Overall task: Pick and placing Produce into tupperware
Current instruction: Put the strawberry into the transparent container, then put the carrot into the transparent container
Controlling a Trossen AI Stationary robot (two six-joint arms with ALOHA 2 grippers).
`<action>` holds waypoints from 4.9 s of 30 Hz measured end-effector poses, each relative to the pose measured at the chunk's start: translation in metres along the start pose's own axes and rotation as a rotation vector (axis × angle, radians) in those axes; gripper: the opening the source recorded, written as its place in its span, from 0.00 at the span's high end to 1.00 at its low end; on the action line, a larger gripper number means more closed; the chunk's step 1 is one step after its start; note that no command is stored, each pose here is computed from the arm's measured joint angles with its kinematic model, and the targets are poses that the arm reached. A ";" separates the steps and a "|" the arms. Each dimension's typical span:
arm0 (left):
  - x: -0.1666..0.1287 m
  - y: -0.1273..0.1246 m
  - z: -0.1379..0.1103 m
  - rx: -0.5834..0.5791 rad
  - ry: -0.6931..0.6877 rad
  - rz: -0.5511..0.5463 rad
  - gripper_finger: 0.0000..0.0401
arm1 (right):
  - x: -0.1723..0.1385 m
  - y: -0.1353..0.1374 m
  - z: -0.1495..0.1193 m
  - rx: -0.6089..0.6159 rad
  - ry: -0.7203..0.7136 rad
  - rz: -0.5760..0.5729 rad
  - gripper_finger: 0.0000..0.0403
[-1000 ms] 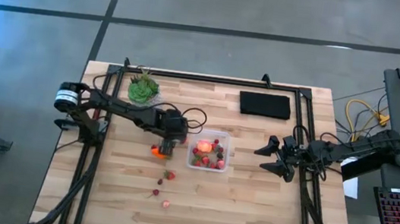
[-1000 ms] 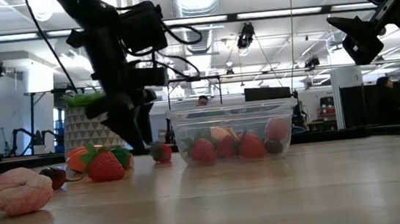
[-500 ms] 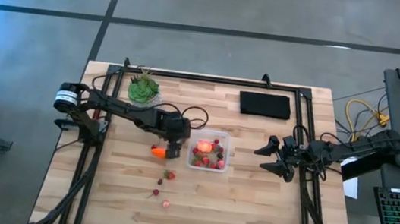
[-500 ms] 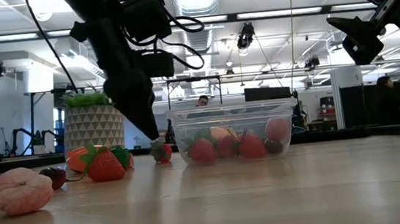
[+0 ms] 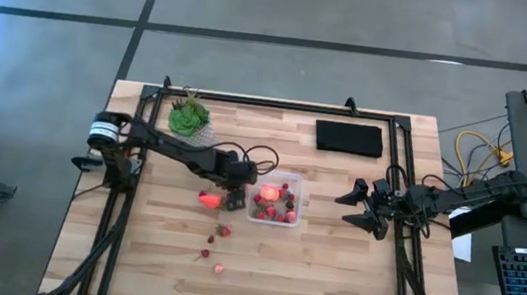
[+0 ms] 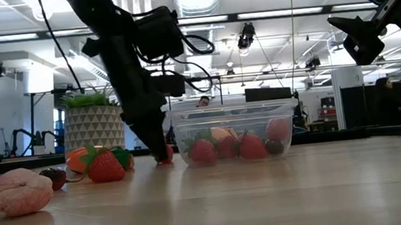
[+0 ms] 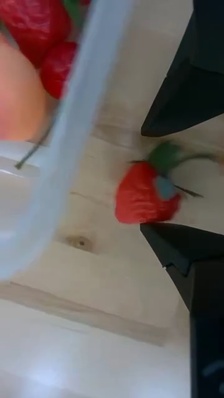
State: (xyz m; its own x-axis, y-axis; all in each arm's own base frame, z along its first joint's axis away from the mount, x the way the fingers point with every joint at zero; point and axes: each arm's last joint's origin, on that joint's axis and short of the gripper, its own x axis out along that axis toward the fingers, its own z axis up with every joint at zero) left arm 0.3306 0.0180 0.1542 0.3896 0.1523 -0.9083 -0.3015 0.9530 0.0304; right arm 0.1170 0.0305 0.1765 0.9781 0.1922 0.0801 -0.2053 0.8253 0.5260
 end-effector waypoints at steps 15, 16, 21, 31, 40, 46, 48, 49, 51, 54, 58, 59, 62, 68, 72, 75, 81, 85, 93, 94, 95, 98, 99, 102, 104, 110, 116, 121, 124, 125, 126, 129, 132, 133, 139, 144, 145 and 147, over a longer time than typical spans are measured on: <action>0.002 0.002 0.004 0.075 -0.036 -0.003 0.57 | 0.000 0.000 0.000 0.000 0.001 0.000 0.24; 0.002 0.002 0.003 0.082 -0.032 -0.002 0.59 | 0.000 0.000 0.000 0.000 0.002 -0.001 0.23; 0.002 0.004 0.001 0.122 -0.012 0.004 0.65 | 0.000 0.000 0.000 0.000 0.001 -0.001 0.22; 0.002 0.009 0.002 0.174 -0.011 0.010 0.67 | 0.000 0.000 0.000 0.000 0.001 -0.001 0.23; -0.065 0.016 0.009 0.171 -0.156 -0.007 0.67 | 0.000 0.000 0.000 0.000 0.002 -0.001 0.23; -0.120 0.016 0.024 0.171 -0.469 -0.103 0.67 | 0.000 0.000 0.000 0.000 0.002 -0.001 0.24; -0.123 0.015 0.029 0.167 -0.515 -0.129 0.67 | 0.000 0.000 0.000 0.000 0.002 -0.001 0.24; -0.119 0.013 0.032 0.170 -0.508 -0.143 0.67 | 0.000 0.000 0.000 0.000 0.001 -0.001 0.23; -0.111 0.008 0.039 0.179 -0.496 -0.182 0.67 | 0.000 0.000 0.000 0.000 0.001 0.000 0.23; -0.099 -0.007 0.050 0.196 -0.459 -0.252 0.67 | 0.000 0.000 0.000 0.000 0.000 0.000 0.22; -0.088 -0.028 0.069 0.241 -0.453 -0.297 0.67 | 0.000 0.000 0.000 0.000 0.002 -0.001 0.23; -0.086 -0.032 0.074 0.258 -0.451 -0.299 0.67 | 0.000 0.000 0.000 0.000 0.001 -0.001 0.23; -0.076 -0.040 0.082 0.274 -0.424 -0.295 0.66 | 0.000 0.000 0.000 0.000 0.001 0.000 0.24; -0.064 -0.041 0.082 0.267 -0.365 -0.246 0.52 | 0.000 0.000 0.000 0.000 0.001 -0.001 0.23; -0.072 -0.036 0.078 0.256 -0.345 -0.165 0.39 | 0.000 0.000 0.000 0.000 0.000 0.000 0.22; -0.086 -0.031 0.075 0.255 -0.351 -0.141 0.32 | 0.000 0.000 0.000 0.000 0.001 0.000 0.23; -0.113 -0.015 0.044 0.405 -0.149 -0.084 0.29 | 0.000 0.000 0.000 0.000 0.001 -0.001 0.23; -0.113 -0.006 0.011 0.456 0.033 -0.078 0.29 | 0.000 0.000 0.000 0.000 0.002 0.000 0.22; -0.094 -0.007 -0.050 0.535 0.134 -0.152 0.29 | 0.000 0.000 0.000 0.000 0.002 -0.001 0.23; -0.093 -0.008 -0.055 0.542 0.120 -0.155 0.29 | 0.000 0.000 0.000 0.000 0.003 -0.001 0.23; -0.092 -0.008 -0.059 0.547 0.110 -0.155 0.29 | 0.000 0.000 0.000 0.000 0.003 -0.001 0.23; -0.091 -0.012 -0.071 0.570 0.093 -0.170 0.29 | 0.000 0.000 0.000 -0.001 0.003 -0.001 0.22; -0.090 -0.012 -0.073 0.571 0.080 -0.174 0.29 | 0.000 0.000 0.000 0.000 0.002 -0.001 0.22; -0.086 -0.013 -0.074 0.534 0.060 -0.173 0.29 | 0.000 0.000 0.000 0.000 0.003 -0.001 0.23; -0.082 -0.015 -0.071 0.491 0.044 -0.168 0.29 | 0.000 0.000 0.000 0.000 0.002 -0.001 0.23; -0.061 -0.018 -0.073 0.469 0.116 -0.152 0.29 | 0.000 0.000 0.000 0.000 0.002 -0.001 0.24; -0.042 -0.021 -0.076 0.427 0.191 -0.127 0.29 | 0.000 0.000 0.000 0.000 0.002 -0.001 0.22; -0.034 -0.024 -0.072 0.423 0.163 -0.131 0.35 | 0.000 0.000 0.000 0.000 0.002 -0.001 0.23; -0.033 -0.025 -0.071 0.421 0.147 -0.134 0.43 | 0.000 0.000 0.000 0.000 0.002 -0.001 0.23; -0.033 -0.025 -0.070 0.420 0.139 -0.135 0.45 | 0.000 0.000 0.000 0.000 0.002 -0.001 0.24; -0.033 -0.026 -0.069 0.419 0.132 -0.136 0.48 | 0.000 0.000 0.000 0.000 0.002 -0.001 0.24; -0.032 -0.025 -0.069 0.420 0.129 -0.123 0.56 | 0.000 0.000 0.000 0.000 0.002 -0.001 0.24; -0.033 -0.025 -0.069 0.421 0.124 -0.112 0.62 | 0.000 0.000 0.000 0.000 0.002 -0.001 0.23; -0.033 -0.025 -0.069 0.421 0.124 -0.113 0.64 | 0.000 0.000 0.000 0.000 0.002 -0.001 0.23; -0.043 -0.024 -0.066 0.421 0.122 -0.113 0.64 | 0.000 0.000 0.000 0.000 0.002 -0.001 0.24; -0.080 -0.027 -0.036 0.411 -0.051 -0.105 0.61 | 0.000 0.000 0.000 0.000 0.002 -0.001 0.24; -0.088 -0.027 -0.028 0.420 -0.099 -0.095 0.61 | 0.000 0.000 0.000 0.000 0.002 -0.001 0.23; -0.105 -0.030 -0.010 0.441 -0.225 -0.091 0.61 | 0.000 0.000 0.000 0.000 0.002 -0.001 0.23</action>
State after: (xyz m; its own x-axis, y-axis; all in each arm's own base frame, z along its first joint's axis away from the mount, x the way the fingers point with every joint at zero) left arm 0.2896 -0.0289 0.2445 0.5897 0.0696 -0.8046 0.1203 0.9776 0.1728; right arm 0.1171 0.0306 0.1763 0.9782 0.1925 0.0781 -0.2044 0.8256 0.5260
